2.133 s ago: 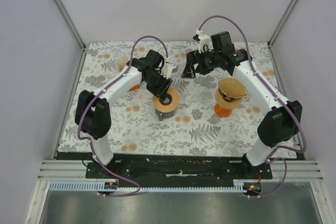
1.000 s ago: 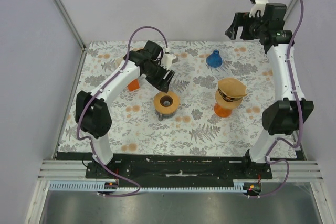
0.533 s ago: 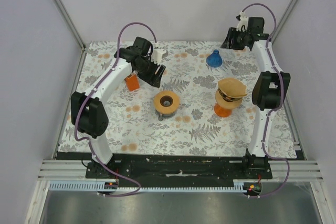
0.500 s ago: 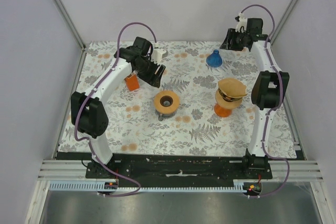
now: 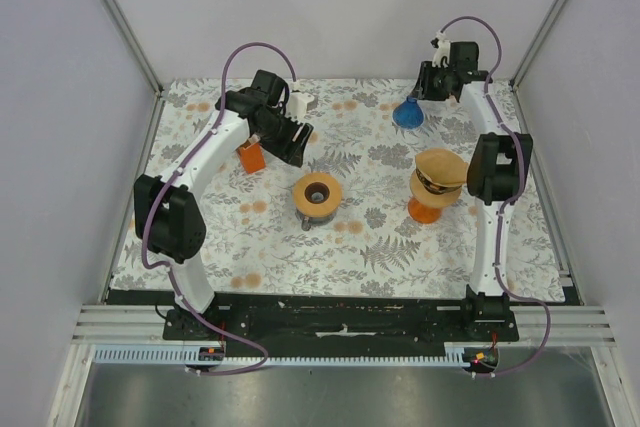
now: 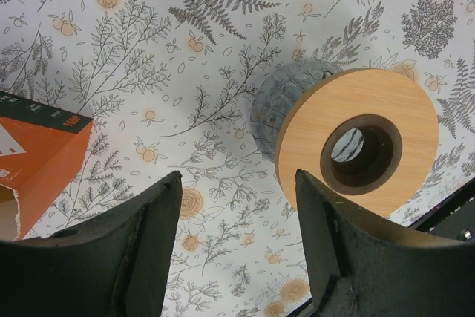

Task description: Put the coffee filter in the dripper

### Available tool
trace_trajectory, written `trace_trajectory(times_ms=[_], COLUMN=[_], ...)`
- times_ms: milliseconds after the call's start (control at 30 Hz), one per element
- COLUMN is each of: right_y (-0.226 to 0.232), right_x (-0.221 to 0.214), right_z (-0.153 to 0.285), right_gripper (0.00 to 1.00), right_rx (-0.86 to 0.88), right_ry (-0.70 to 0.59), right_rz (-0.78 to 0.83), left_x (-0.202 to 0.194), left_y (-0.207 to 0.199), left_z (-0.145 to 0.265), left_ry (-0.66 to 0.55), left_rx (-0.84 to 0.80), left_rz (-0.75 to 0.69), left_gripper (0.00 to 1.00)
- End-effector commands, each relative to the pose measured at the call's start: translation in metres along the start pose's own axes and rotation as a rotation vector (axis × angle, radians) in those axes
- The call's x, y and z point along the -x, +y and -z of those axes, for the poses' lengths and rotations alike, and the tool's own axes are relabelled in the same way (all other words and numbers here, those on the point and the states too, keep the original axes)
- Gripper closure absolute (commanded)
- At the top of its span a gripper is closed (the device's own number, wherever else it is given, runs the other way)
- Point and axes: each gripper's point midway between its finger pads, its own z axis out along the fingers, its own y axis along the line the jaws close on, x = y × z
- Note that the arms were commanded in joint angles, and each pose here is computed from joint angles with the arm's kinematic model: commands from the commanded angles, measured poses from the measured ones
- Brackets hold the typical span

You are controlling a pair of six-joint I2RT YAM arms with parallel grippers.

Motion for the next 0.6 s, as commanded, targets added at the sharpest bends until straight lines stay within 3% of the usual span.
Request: trace_trajectory(times_ms=[0,100,367,567], right_y=[-0.012,-0.021,0.009,0.007], right_x=[0.022,0.021,0.015,0.015], right_z=[-0.001,0.000,-0.011,-0.014], right_gripper=[0.56,0.59,0.62,0.59], right_rx=[-0.091,-0.142,-0.130,-0.183], right_ry=[-0.060,-0.059,-0.009,-0.002], right_rz=[0.014,0.009,0.095,0.107], left_x=[0.008,0.008,0.009,0.009], left_y=[0.002,0.003,0.006,0.008], left_z=[0.008,0.009,0.009,0.012], left_ry=[-0.025,-0.025,-0.026,-0.026], left_rx=[0.007,0.008,0.012,0.015], left_rz=[-0.035,-0.032,-0.032,-0.030], left_gripper=[0.32,0.32,0.32,0.32])
